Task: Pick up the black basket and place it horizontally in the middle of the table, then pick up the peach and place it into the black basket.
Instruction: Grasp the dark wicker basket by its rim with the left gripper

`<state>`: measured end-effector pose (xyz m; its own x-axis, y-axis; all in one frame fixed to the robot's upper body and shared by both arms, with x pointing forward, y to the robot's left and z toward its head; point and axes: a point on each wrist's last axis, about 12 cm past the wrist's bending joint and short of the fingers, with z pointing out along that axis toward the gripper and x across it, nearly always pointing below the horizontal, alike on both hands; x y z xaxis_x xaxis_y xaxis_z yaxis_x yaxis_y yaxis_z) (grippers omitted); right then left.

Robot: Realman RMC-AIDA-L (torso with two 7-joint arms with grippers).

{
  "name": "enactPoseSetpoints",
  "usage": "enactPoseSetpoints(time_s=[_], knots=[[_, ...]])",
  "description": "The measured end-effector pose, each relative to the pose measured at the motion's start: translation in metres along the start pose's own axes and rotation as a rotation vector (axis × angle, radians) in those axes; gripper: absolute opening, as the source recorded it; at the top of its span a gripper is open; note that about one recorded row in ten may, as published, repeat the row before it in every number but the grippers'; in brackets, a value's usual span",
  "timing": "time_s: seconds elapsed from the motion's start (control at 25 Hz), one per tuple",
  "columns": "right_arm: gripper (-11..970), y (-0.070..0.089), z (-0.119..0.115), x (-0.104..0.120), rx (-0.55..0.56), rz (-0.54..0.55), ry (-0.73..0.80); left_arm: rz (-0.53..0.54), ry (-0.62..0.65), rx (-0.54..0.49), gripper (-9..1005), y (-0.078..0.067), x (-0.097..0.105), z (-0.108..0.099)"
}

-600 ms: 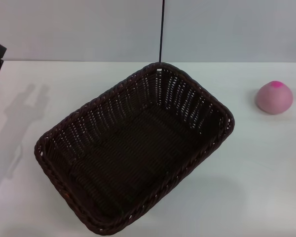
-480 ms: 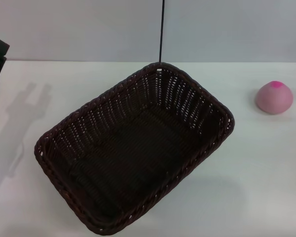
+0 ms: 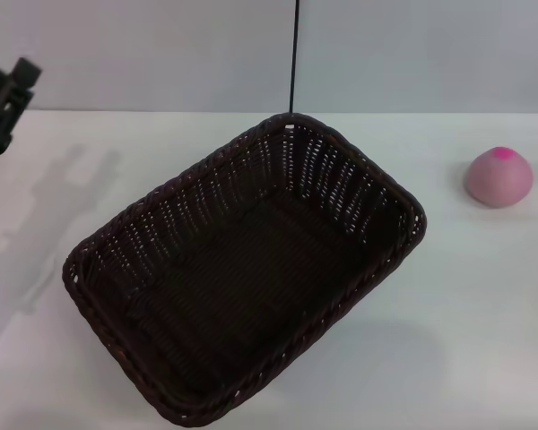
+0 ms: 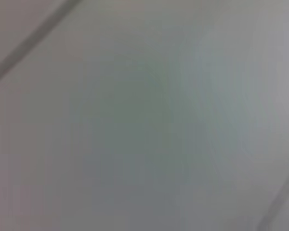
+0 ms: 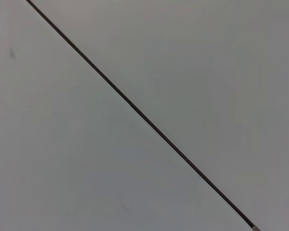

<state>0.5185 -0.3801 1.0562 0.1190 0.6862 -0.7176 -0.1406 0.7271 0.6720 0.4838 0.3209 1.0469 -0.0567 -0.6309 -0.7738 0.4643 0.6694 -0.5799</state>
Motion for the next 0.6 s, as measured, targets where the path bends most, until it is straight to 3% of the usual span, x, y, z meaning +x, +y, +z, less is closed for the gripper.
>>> enactPoseSetpoints(time_s=[0.32, 0.6], knots=[[424, -0.002, -0.004, 0.002, 0.009, 0.003, 0.01, -0.016, 0.194, 0.238, 743, -0.009, -0.028, 0.034], [425, -0.008, -0.013, 0.003, 0.037, -0.006, 0.024, 0.035, 0.445, 0.325, 741, -0.009, -0.057, 0.067]])
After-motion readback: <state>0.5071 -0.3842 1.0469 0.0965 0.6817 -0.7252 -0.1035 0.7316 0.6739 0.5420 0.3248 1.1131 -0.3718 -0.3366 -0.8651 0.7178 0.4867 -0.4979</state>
